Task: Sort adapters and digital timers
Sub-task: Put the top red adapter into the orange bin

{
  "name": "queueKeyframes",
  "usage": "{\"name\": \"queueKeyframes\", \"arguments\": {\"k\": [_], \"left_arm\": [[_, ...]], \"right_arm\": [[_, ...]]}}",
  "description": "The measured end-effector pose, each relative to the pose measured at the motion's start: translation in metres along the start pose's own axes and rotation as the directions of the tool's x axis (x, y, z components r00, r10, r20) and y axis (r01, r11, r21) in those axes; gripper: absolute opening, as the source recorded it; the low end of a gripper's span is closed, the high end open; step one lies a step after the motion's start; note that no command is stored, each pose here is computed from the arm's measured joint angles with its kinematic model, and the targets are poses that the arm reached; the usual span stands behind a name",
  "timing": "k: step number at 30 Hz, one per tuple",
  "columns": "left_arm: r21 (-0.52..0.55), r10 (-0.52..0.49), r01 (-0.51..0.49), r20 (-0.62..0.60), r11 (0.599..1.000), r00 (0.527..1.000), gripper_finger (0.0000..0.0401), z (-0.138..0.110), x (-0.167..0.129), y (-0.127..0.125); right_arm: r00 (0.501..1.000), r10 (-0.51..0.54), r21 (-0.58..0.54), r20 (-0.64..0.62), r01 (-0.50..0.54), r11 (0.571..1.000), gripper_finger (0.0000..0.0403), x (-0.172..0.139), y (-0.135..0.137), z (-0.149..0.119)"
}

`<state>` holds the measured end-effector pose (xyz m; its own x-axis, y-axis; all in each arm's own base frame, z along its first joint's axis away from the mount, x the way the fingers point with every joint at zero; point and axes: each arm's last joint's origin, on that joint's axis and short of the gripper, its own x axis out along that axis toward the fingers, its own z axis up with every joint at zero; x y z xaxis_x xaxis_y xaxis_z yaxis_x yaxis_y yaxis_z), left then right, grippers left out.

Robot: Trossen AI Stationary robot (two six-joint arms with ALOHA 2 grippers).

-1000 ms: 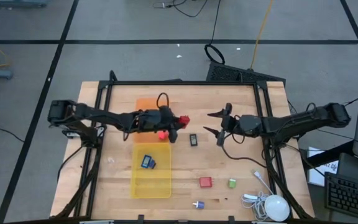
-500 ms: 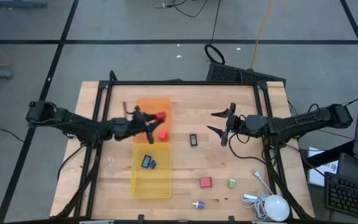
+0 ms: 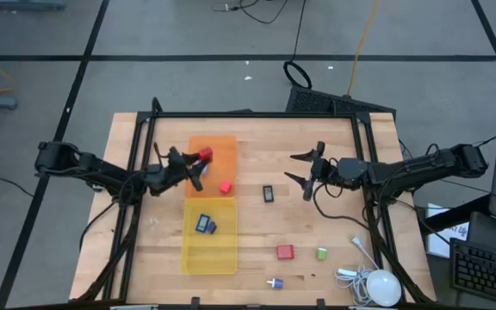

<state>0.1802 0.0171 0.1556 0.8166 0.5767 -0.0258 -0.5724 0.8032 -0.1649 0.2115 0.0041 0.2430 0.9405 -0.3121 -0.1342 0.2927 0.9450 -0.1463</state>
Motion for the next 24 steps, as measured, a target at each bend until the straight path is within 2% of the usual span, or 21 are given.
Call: {"name": "queueKeyframes", "arguments": {"k": [7,11,17,24], "left_arm": [[-0.096,0.163,-0.165,-0.030,0.982,0.986,0.0125,-0.007,0.005,0.011],[-0.147,0.277,-0.284,-0.070,0.947,0.958,0.0126,-0.016,0.008,0.020],[-0.102,0.388,-0.398,-0.104,0.912,0.916,0.0137,-0.026,0.013,0.032],[-0.059,0.436,-0.446,-0.129,0.893,0.891,0.0139,-0.031,0.024,0.036]], "right_arm": [[1.000,-0.006,-0.002,0.004,0.006,1.000,0.0256,0.000,-0.001,0.000],[1.000,-0.006,-0.001,0.007,0.006,1.000,0.0256,0.000,-0.001,0.001],[1.000,-0.006,-0.001,0.007,0.006,1.000,0.0256,0.000,-0.001,0.001],[1.000,-0.006,-0.001,0.007,0.006,1.000,0.0256,0.000,-0.001,0.001]]}}
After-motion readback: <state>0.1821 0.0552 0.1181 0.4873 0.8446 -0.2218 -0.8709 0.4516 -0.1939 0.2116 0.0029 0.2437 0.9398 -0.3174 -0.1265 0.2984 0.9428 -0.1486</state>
